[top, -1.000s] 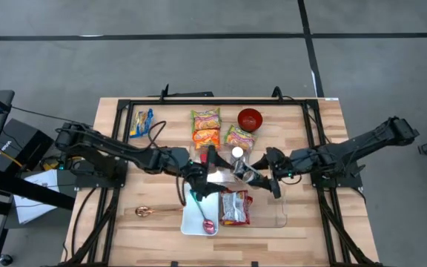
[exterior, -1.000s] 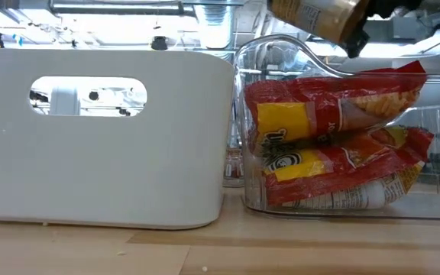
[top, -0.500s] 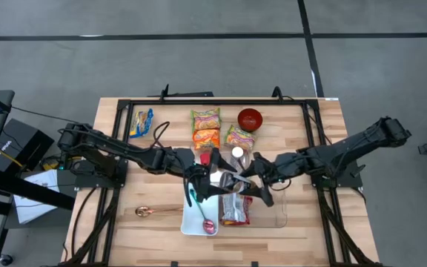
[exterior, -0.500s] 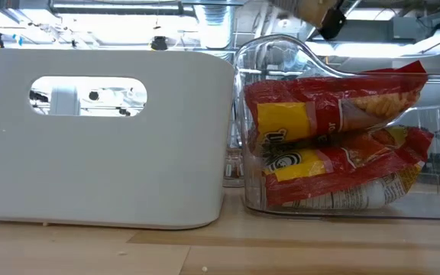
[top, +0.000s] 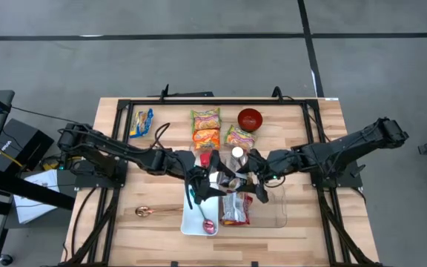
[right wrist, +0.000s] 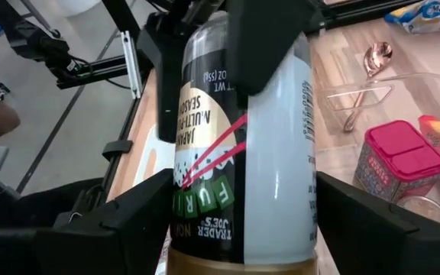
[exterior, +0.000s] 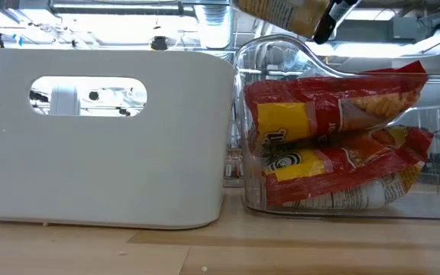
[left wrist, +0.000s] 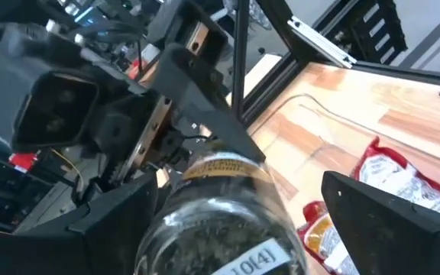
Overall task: Pick & Place Food Item
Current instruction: Put the gold spice bottle into the top transparent bin
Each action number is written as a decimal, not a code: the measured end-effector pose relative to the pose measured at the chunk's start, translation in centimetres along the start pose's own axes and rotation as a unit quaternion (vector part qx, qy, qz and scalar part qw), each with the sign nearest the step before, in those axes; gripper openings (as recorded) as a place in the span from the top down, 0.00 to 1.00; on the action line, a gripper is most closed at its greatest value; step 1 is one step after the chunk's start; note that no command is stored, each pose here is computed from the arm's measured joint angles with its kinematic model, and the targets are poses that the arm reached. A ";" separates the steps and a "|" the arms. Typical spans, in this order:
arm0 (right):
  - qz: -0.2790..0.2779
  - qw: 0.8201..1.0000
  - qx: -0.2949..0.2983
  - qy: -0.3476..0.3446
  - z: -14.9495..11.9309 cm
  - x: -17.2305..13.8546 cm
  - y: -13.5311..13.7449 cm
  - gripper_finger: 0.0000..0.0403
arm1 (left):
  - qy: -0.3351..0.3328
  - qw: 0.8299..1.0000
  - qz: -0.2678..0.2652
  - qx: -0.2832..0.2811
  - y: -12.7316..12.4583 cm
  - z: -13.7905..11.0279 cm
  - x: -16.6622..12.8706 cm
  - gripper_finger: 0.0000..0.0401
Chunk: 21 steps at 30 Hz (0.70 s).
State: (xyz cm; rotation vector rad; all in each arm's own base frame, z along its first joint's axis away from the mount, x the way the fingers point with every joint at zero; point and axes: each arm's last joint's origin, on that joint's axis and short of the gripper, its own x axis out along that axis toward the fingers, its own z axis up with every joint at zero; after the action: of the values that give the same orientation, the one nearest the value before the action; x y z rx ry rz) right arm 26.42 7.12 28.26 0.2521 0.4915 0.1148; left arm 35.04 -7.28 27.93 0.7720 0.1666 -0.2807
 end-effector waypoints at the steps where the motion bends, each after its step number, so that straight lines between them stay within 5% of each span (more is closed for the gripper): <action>1: 0.000 1.000 -0.001 0.000 0.0 0.0 0.0 0.29 | 0.004 1.000 -0.002 -0.001 0.0 -0.1 0.0 0.11; 21: 0.013 0.999 -0.035 -0.009 0.1 -0.1 0.6 0.29 | 0.016 1.000 0.003 -0.014 0.3 -0.5 0.0 0.32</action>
State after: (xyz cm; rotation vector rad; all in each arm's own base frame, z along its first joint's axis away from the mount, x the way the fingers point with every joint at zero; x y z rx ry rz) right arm 26.34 7.64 28.49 0.1914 0.4655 0.1540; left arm 35.10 -6.70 27.75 0.7489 0.1983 -0.2597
